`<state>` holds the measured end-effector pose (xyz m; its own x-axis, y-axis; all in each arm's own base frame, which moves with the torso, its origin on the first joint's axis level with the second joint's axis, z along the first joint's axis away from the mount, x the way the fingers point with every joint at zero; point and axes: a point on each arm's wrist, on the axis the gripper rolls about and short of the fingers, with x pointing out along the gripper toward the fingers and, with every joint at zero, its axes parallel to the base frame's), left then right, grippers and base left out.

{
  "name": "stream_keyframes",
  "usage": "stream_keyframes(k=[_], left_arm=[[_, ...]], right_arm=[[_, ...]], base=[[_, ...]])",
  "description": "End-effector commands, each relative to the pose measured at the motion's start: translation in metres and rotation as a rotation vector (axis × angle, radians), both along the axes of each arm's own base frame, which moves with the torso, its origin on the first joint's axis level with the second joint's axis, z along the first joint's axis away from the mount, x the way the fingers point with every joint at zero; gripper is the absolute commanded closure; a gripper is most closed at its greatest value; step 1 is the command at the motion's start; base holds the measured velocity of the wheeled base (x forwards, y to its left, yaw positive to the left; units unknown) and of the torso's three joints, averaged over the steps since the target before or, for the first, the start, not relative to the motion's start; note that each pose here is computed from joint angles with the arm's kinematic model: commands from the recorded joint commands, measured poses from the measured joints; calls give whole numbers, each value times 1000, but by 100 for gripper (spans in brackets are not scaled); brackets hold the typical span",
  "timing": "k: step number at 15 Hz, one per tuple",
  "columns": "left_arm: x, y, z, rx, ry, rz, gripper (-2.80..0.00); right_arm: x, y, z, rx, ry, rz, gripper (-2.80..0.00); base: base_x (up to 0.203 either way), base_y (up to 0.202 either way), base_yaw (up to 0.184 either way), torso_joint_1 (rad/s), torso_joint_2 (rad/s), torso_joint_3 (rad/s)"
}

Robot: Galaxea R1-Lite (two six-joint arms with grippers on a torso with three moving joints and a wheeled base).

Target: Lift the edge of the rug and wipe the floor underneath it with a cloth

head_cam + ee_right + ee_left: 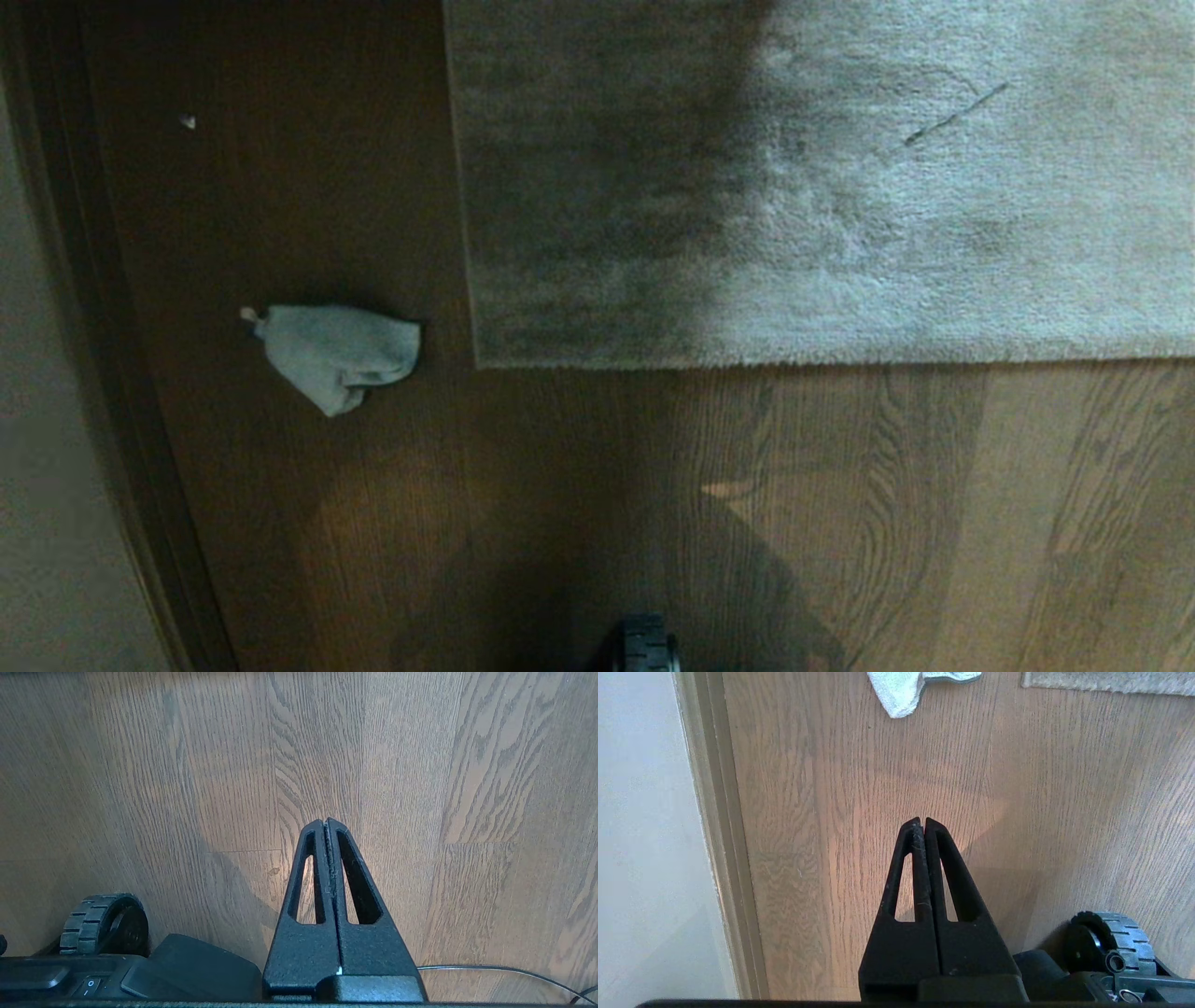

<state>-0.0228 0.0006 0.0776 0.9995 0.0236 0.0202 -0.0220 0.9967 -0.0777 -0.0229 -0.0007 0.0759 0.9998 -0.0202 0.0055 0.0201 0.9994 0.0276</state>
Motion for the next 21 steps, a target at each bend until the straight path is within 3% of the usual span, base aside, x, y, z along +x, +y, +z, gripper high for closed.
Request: stream_keyframes(k=[1, 21], left_arm=[[0, 0, 0, 1, -1, 1, 0], [0, 0, 0, -1, 0, 1, 0]], right_arm=[[0, 0, 0, 0, 1, 0, 0], [0, 0, 0, 0, 1, 0, 0]], base=[[0, 0, 0, 0, 0, 0], [0, 0, 0, 0, 0, 31]])
